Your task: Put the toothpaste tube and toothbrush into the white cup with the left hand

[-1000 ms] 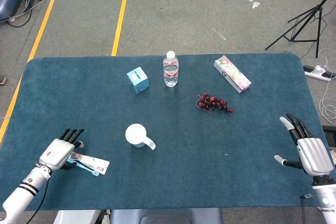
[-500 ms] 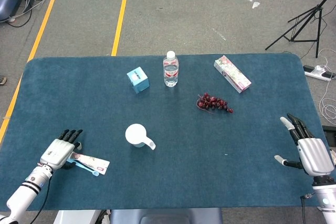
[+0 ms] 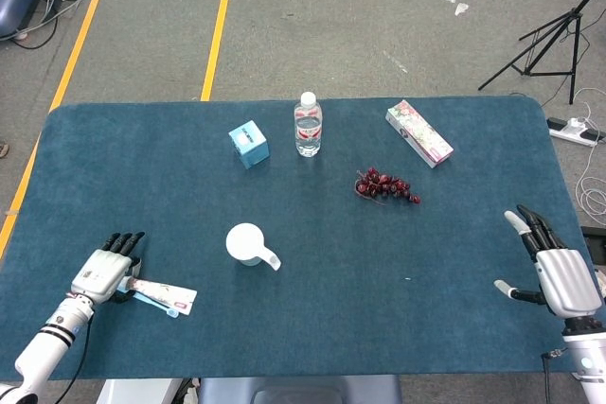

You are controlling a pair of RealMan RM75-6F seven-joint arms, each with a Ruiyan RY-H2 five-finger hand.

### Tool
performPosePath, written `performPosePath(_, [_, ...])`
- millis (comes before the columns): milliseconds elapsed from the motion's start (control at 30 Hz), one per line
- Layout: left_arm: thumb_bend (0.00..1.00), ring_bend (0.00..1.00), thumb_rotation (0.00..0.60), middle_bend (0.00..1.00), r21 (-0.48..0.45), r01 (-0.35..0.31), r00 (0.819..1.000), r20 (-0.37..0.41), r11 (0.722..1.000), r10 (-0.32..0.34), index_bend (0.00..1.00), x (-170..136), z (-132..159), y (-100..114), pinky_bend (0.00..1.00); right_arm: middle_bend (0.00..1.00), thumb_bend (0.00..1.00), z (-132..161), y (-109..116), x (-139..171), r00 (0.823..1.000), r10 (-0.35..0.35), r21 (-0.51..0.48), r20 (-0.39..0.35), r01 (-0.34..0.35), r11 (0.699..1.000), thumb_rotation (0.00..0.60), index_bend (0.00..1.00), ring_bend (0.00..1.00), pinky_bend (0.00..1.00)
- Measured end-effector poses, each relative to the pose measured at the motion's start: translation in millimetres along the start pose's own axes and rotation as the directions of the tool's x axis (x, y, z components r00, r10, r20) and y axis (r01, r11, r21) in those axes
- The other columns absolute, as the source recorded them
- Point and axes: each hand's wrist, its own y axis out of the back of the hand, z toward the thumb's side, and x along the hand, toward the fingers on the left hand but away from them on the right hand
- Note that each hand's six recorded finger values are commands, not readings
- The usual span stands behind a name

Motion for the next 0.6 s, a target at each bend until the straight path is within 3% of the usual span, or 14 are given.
performPosePath(600, [0.29, 0.03, 0.6, 0.01, -0.07, 0.036, 0.999, -0.01, 0.997, -0.036, 0.75, -9.6, -7.7, 7.6, 0.06, 0.04, 0.03, 0.1, -0.9, -0.7, 1.0, 0.003, 0.001, 0.001, -0.003, 1.0, 0.6, 0.05, 0.04, 0.33])
